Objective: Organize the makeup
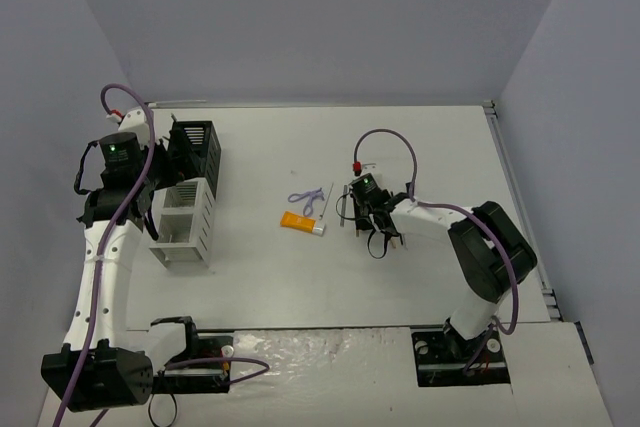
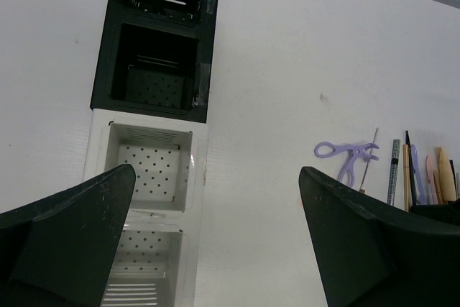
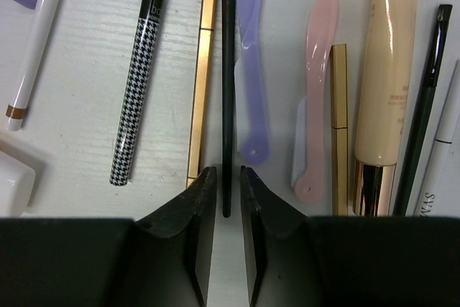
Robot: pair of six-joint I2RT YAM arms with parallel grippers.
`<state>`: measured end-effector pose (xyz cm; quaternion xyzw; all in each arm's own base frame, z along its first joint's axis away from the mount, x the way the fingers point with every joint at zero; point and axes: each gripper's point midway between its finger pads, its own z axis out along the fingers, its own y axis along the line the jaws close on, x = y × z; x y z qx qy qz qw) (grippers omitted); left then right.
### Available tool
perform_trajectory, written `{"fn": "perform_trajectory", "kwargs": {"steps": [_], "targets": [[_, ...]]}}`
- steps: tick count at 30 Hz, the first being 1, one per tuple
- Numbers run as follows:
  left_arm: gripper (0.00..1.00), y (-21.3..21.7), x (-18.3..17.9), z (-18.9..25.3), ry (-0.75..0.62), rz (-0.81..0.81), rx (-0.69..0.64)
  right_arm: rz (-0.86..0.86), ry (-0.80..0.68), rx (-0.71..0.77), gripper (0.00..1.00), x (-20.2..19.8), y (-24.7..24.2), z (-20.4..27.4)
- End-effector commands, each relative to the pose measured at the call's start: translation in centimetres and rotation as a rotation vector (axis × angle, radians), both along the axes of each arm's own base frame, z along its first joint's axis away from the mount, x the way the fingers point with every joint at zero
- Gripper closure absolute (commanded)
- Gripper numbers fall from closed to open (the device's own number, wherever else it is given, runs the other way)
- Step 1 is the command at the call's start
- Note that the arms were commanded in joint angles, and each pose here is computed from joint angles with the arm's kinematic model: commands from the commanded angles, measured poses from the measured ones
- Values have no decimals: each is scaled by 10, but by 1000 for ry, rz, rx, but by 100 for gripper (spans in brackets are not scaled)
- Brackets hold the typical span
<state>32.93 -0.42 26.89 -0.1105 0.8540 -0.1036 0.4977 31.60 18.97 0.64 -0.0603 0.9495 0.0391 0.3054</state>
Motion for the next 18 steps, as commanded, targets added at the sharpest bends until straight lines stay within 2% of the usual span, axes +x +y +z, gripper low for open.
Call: {"fn": "perform_trajectory", "kwargs": {"steps": [1,5,10,18], "targets": [[3,-2,7,38,-119,-21,5,10,68,-29,92,-16,-4,-16],[3,-5,8,38,-121,-32,-9,11,51,-15,99,-15,-3,-9],[3,-12,9,39,-126,-63,-35,15,12,8,100,-12,0,7],[3,-57,6,63,-173,-190,-243,57,-216,92,100,-5,18,87]]}}
